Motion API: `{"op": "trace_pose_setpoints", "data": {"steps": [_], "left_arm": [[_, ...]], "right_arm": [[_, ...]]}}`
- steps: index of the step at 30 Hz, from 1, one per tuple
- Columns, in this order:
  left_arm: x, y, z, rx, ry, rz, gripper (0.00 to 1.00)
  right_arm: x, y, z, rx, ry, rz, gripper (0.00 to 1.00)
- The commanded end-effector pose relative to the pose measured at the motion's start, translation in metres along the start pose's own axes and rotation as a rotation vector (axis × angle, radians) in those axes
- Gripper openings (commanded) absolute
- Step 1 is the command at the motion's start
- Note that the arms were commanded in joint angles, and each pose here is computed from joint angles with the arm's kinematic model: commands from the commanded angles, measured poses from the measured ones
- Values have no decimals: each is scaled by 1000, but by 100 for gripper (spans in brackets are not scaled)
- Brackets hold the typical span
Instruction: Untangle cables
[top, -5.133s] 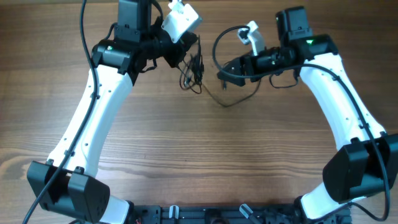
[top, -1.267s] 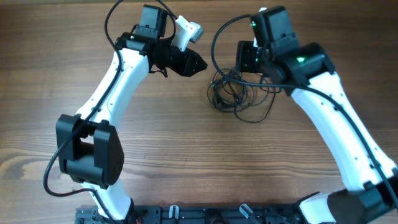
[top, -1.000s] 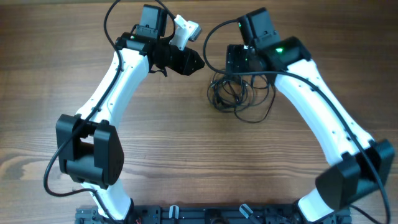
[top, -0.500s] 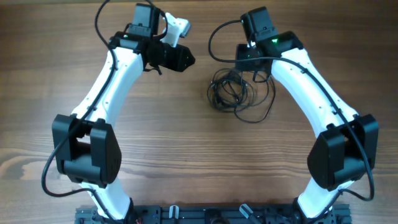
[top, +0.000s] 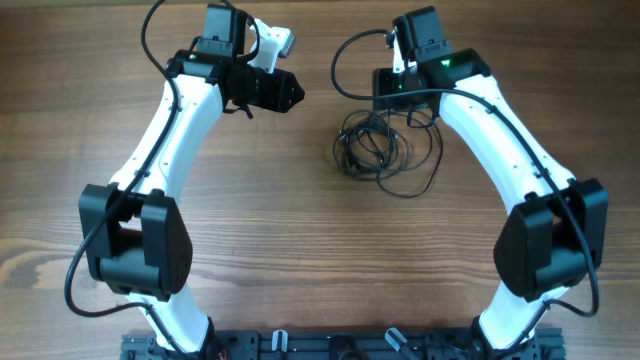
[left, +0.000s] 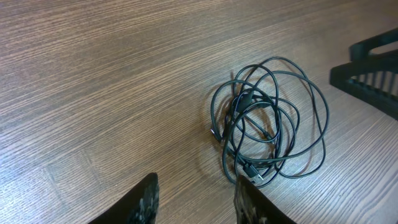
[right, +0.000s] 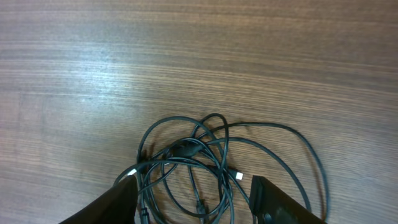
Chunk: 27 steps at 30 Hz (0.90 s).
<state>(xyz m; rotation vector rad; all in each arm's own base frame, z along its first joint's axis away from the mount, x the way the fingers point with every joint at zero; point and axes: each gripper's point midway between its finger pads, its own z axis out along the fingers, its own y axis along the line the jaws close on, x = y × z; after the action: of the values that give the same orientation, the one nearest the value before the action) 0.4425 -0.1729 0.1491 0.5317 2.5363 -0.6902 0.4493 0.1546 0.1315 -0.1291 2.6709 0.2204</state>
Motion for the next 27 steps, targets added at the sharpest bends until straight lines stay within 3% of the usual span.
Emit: {"op": "trace_pose_setpoints", "data": {"steps": [1,27], "left_arm": [[-5,-2,-2,9,-11,4,41],[-20,-22,-36,17,-83,44,42]], "right_arm": [[16,-12,30,-50,89,0,59],[32,-19,77,-66,160,2,50]]}}
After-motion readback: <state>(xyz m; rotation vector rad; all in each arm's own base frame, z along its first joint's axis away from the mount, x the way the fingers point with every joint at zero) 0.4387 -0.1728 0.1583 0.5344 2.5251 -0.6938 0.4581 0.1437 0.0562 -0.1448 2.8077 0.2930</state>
